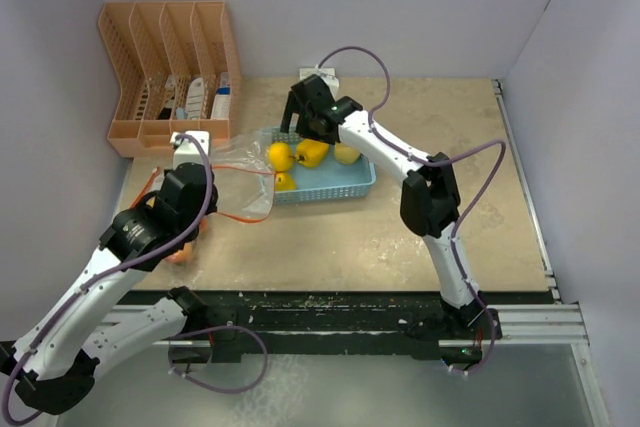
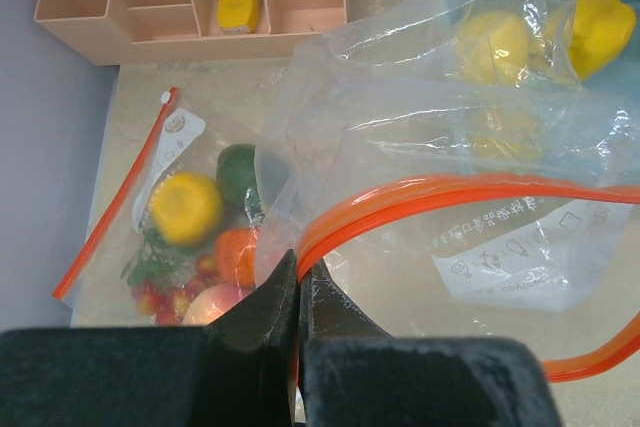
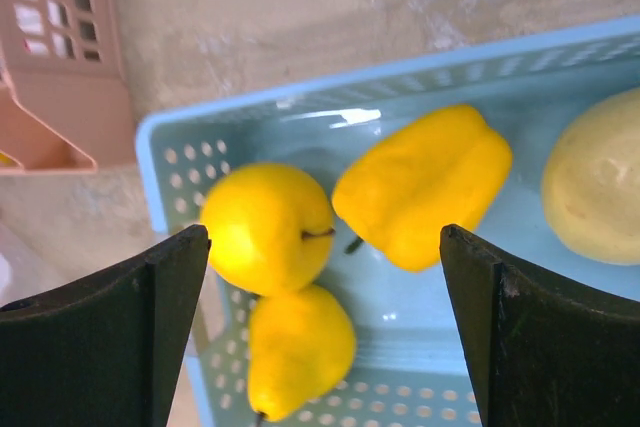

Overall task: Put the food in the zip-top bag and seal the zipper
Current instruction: Pick up the fake vegetable from the bin.

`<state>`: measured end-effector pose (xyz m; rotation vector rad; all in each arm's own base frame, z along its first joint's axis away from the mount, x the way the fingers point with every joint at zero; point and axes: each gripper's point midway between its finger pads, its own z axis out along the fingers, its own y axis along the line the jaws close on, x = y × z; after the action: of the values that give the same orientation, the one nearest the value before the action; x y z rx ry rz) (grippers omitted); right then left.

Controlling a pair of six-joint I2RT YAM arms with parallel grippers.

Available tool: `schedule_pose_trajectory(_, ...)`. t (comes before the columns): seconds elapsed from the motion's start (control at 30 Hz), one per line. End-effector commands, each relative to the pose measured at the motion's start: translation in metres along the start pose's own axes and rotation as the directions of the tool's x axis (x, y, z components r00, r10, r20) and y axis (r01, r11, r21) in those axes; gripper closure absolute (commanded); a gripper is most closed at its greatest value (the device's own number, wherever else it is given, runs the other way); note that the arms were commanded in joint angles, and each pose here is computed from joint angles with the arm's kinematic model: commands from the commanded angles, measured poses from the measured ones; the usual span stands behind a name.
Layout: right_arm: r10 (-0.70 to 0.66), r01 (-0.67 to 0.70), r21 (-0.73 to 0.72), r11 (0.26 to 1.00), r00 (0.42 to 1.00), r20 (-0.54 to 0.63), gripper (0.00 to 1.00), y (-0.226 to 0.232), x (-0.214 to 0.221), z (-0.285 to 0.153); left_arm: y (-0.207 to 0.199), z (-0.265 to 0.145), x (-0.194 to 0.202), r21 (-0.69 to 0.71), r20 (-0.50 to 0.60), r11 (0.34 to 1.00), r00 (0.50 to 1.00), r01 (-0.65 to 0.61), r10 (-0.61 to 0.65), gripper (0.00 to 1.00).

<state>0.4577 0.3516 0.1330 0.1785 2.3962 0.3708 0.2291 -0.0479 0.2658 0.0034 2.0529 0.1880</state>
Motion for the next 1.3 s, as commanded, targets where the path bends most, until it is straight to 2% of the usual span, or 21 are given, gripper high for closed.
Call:
schedule_pose_trajectory(0.0, 0.110, -0.106, 0.149, 0.983, 0.994, -0.021, 0.01, -0.021, 0.004, 0.011, 0.005, -0.006, -0.008, 0.015, 0.048, 1.000, 0.999, 0.017, -0.017, 1.00)
schedule_pose_trajectory(0.23, 0.159, -0.143, 0.265, 0.953, 0.987, -0.038, 0.00, -0.046, 0.019, 0.006, 0.003, -0.010, -0.014, 0.051, 0.081, 0.999, 0.997, 0.012, -0.016, 1.00)
schedule_pose_trajectory(0.37, 0.159, -0.144, 0.265, 0.953, 0.986, -0.040, 0.01, -0.050, 0.023, 0.003, 0.000, -0.010, -0.018, 0.066, 0.097, 0.998, 0.995, 0.012, -0.018, 1.00)
schedule_pose_trajectory(0.6, 0.145, -0.133, 0.260, 0.956, 0.989, -0.029, 0.00, -0.048, 0.021, 0.034, -0.003, -0.010, -0.018, 0.084, 0.100, 0.996, 0.995, 0.005, -0.014, 1.00)
schedule_pose_trajectory(0.9, 0.131, -0.136, 0.307, 0.942, 0.991, 0.036, 0.00, -0.073, 0.012, 0.049, -0.006, -0.008, -0.020, 0.088, 0.094, 0.996, 0.995, -0.018, 0.009, 1.00)
schedule_pose_trajectory(1.0, 0.114, -0.115, 0.310, 0.944, 0.993, 0.022, 0.08, -0.079, 0.015, 0.055, -0.008, -0.007, -0.018, 0.090, 0.086, 0.996, 0.996, -0.020, 0.012, 1.00)
schedule_pose_trajectory(1.13, 0.086, -0.080, 0.303, 0.950, 0.996, -0.009, 0.33, -0.083, 0.024, 0.057, -0.006, -0.007, -0.017, 0.084, 0.082, 0.996, 0.997, -0.020, 0.013, 1.00)
schedule_pose_trajectory(1.27, 0.072, -0.074, 0.277, 0.958, 0.997, 0.017, 0.58, -0.083, 0.016, 0.039, -0.004, -0.004, -0.013, 0.060, 0.065, 0.998, 0.998, -0.028, 0.024, 1.00)
